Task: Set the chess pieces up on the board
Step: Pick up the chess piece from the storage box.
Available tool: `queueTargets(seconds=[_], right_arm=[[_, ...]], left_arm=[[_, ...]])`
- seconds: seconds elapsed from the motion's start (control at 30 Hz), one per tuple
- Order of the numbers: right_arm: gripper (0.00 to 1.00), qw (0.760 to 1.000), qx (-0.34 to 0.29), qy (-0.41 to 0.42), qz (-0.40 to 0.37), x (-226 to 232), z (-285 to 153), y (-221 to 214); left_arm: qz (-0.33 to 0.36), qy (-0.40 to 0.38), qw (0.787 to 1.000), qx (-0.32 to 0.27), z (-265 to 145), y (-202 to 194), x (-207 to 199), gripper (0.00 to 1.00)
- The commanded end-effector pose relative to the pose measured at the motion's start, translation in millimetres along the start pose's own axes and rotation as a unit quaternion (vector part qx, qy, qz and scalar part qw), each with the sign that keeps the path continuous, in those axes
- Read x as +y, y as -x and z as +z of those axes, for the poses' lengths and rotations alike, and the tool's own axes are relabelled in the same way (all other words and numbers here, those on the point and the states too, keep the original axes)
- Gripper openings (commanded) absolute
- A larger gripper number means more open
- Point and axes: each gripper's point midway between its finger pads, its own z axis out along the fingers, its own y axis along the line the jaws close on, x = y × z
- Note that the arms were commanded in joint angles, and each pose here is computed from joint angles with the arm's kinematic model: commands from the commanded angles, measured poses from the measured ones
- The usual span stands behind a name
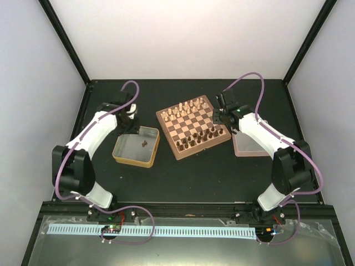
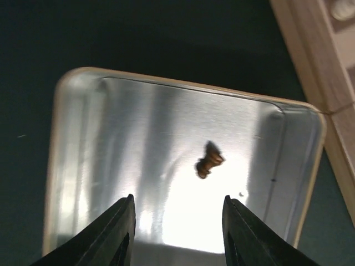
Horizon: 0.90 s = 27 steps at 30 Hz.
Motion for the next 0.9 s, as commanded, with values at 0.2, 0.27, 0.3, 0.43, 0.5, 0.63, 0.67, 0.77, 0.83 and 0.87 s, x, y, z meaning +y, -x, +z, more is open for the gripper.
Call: queueTargets(seconds=[0.2,0.27,0.3,0.43,0.5,0.63,0.67,0.77,0.83,0.87], right_arm=[[0.34,1.0,-0.015,0.001,0.011,-3,-6,3],[0.34,1.0,-0.018,0.002,0.011,-3,-6,4],[0.34,1.0,-0.019,0.002,0.011,-3,-5,5],[0.34,1.0,-0.017,0.002,0.011,-3,-5,4],[0.33,1.0,-0.016,0.001,0.012,-3,-4,3],[0.32,1.0,-0.015,0.0,0.013,-3,-5,2],[0.32,1.0,-0.015,0.0,0.014,-4,-4,2],[0.32,1.0,-0.013,-0.001,0.015,-4,-4,1],[0.31,1.0,-0.012,0.0,0.016,-4,-4,0],[0.32,1.0,-0.012,0.0,0.015,-4,-4,0]], left_arm=[[0.108,-0.046,0.991,0.059,58,-10,-53,0.36],[0.121,-0.032,0.99,0.071,68,-13,-53,0.37],[0.129,-0.025,0.988,0.077,72,-15,-53,0.37],[0.143,-0.006,0.986,0.086,82,-14,-50,0.35],[0.145,0.002,0.986,0.087,85,-13,-47,0.34],[0.152,0.0,0.984,0.098,93,-19,-47,0.31],[0.153,0.003,0.983,0.102,95,-21,-46,0.3],[0.157,0.008,0.982,0.109,99,-24,-44,0.3],[0.157,0.008,0.981,0.111,101,-26,-44,0.3],[0.157,0.006,0.981,0.112,102,-26,-44,0.3]])
